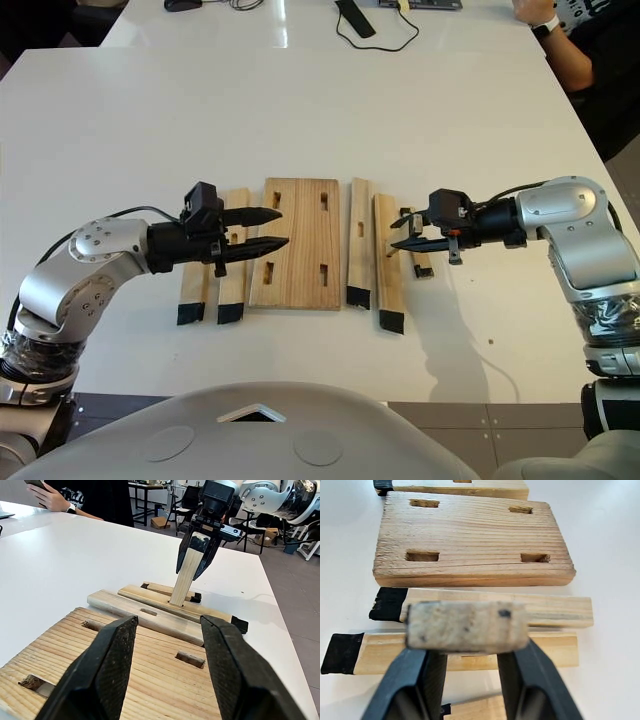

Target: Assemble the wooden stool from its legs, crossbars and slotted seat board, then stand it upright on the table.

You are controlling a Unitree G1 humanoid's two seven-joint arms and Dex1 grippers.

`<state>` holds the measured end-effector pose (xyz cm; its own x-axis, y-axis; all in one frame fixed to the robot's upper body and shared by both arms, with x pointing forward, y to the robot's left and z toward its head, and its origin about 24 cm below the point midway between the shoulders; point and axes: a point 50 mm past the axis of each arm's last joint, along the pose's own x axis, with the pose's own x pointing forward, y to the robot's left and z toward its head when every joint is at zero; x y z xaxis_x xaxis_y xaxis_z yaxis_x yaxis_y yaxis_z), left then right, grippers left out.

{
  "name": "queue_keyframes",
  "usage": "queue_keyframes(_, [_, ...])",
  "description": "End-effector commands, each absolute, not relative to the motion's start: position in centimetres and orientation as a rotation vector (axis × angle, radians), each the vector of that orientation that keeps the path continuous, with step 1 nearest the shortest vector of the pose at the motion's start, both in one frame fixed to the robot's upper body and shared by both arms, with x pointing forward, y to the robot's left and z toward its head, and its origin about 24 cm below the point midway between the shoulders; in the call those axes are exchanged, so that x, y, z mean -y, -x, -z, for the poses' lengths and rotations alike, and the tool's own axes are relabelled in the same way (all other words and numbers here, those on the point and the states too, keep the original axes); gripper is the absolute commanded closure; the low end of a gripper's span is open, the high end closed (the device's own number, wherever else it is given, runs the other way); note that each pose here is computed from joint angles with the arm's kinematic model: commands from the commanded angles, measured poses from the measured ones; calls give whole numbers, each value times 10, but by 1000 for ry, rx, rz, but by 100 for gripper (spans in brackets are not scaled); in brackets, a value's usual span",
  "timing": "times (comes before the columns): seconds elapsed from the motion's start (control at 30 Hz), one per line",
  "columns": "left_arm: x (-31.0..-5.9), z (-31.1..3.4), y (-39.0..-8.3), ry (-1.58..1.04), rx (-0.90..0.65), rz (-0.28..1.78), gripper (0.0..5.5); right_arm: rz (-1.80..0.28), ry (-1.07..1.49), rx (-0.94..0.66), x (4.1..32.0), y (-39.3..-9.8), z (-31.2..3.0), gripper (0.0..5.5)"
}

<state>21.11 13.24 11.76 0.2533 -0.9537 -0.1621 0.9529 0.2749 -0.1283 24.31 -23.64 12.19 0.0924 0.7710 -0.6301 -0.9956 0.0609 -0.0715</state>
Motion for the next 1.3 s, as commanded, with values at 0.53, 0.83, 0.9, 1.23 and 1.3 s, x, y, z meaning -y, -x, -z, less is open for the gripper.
queue_keyframes(0.53, [-131,-115,-206,-17,-289,1359,320,-1272,255,-662,241,-232,-58,420])
queue_keyframes(0.83, [-130,-112,-206,-10,-287,1333,320,-1182,287,-508,240,-249,-84,265])
queue_keyframes(0.9, [-131,-112,-206,-11,-288,1326,320,-1176,285,-471,240,-251,-92,265])
queue_keyframes(1.23, [-133,-110,-204,-10,-267,1282,320,-1188,207,-130,225,-238,-197,265])
queue_keyframes(1.3, [-132,-110,-205,-11,-262,1278,320,-1124,180,-18,216,-247,-211,265])
